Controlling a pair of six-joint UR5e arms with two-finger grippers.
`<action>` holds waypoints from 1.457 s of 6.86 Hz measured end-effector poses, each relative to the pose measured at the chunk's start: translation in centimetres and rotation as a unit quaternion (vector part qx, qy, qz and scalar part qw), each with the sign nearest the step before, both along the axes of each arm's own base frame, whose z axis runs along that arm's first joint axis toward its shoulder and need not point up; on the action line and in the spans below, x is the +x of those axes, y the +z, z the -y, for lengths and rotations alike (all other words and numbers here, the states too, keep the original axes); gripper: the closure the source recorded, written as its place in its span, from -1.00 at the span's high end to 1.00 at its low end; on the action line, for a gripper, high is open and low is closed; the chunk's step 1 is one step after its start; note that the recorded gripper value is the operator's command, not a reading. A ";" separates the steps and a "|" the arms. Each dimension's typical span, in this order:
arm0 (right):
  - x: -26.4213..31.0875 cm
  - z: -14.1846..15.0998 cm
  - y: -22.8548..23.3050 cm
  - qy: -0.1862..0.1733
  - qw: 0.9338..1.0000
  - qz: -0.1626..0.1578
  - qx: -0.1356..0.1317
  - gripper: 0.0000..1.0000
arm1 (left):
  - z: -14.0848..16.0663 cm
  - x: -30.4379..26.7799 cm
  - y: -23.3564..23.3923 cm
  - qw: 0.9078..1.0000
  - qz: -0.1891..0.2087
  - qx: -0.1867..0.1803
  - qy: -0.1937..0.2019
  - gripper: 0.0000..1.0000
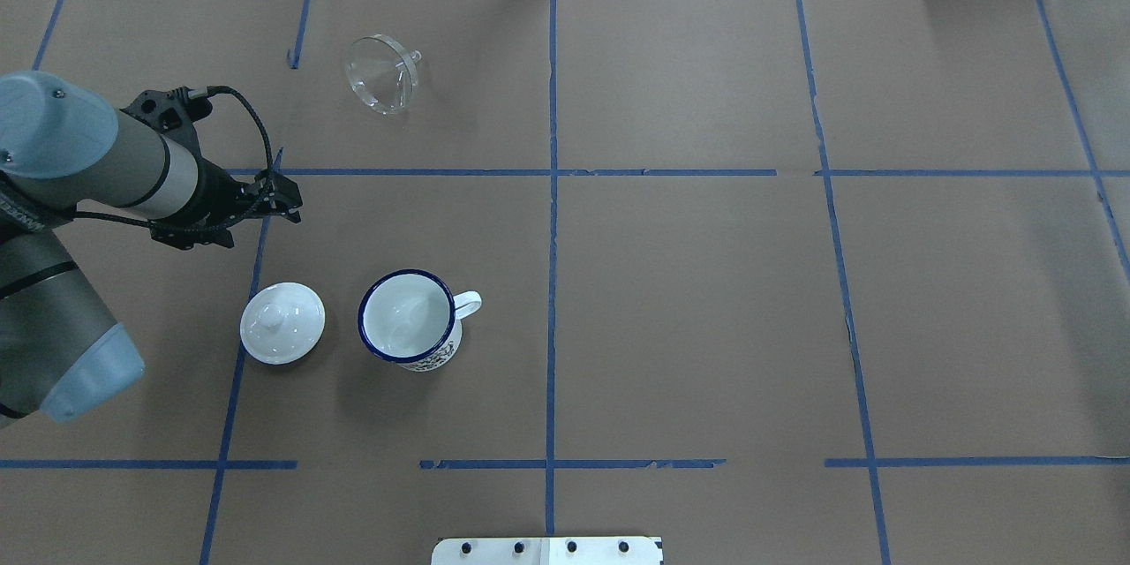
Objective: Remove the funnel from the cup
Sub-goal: 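Move the left gripper over the white lid and grasp its knob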
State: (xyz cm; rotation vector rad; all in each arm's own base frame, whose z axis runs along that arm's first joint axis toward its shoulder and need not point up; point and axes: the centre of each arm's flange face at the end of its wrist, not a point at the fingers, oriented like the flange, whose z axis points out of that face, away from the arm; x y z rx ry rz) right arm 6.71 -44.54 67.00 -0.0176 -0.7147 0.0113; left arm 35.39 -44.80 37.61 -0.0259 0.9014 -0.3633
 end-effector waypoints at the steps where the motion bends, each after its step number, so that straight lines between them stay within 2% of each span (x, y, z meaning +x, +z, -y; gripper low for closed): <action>1: 0.0 0.0 0.0 0.000 1.000 0.000 0.000 1.00 | -1.9 1.5 0.1 1.000 -0.005 -0.015 0.019 0.80; 3: 0.0 0.0 0.0 0.000 1.000 0.000 0.000 1.00 | -5.6 5.0 0.4 0.998 -0.003 -0.047 0.036 0.78; 4: 0.0 0.0 0.0 0.000 1.000 0.000 0.000 1.00 | -6.4 5.6 0.7 0.998 0.004 -0.056 0.038 0.76; 9: 0.0 0.0 0.0 0.000 1.000 0.000 0.000 1.00 | -6.9 5.5 2.1 0.997 0.024 -0.067 0.038 0.58; 10: 0.0 0.0 0.0 0.000 1.000 0.000 0.000 1.00 | -6.9 5.3 2.3 0.997 0.026 -0.067 0.037 0.41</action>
